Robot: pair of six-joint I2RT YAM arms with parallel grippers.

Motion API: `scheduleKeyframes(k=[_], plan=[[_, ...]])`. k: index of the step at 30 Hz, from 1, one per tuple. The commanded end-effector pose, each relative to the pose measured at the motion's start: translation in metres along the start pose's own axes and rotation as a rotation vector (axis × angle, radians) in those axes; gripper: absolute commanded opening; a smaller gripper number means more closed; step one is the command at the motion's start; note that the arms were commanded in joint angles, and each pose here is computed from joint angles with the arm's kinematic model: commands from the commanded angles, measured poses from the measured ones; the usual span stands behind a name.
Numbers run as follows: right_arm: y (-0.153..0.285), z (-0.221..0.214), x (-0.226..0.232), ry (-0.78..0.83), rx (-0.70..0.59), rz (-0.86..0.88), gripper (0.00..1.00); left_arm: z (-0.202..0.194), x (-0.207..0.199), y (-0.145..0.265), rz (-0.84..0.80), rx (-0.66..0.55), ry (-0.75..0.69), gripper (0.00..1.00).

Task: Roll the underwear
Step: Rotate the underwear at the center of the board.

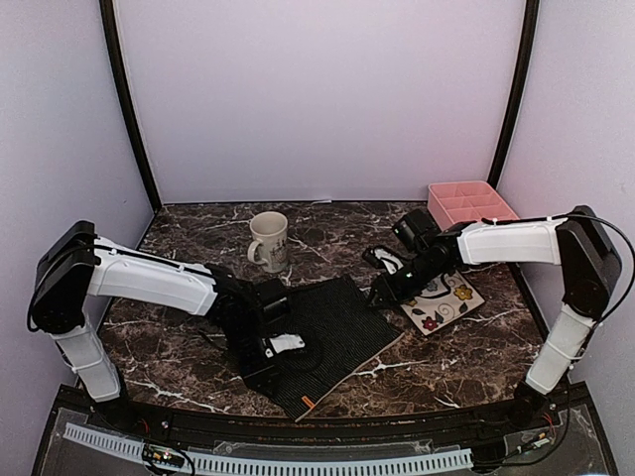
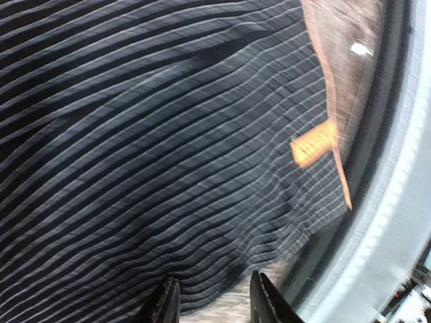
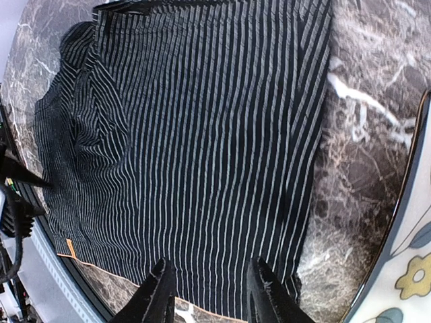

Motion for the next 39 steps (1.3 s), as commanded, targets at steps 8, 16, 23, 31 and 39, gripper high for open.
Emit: scheduleKeyframes(k=[8, 16, 23, 31, 39], plan=[[-0.006, -0.029, 0.006, -0.024, 0.064, -0.004, 0.26, 0.023, 0.022, 0.078, 0.105, -0.356, 0.07, 0.4], [-0.026, -0.044, -0.002, -0.079, 0.111, -0.115, 0.15, 0.02, 0.066, 0.048, 0.22, -0.197, 0.109, 0.38], [-0.052, -0.026, -0.023, -0.045, 0.145, -0.279, 0.09, -0.009, 0.059, 0.024, 0.168, -0.106, 0.127, 0.38], [-0.07, 0.042, -0.011, 0.078, 0.095, -0.293, 0.08, -0.007, 0.007, -0.007, -0.032, -0.034, 0.069, 0.37], [-0.033, 0.046, 0.004, 0.154, 0.06, -0.29, 0.09, 0.017, -0.024, 0.03, -0.107, -0.194, -0.024, 0.36]])
Point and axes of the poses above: each gripper's point midway between its finger pads, its own y axis back along the fingers, its own x axis along the line the jaws close on, z = x × y, the point moved 9 cm from there along y, back along the fingers, and after that the axes turned 7 degrees about -y, right-handed, at the moved point
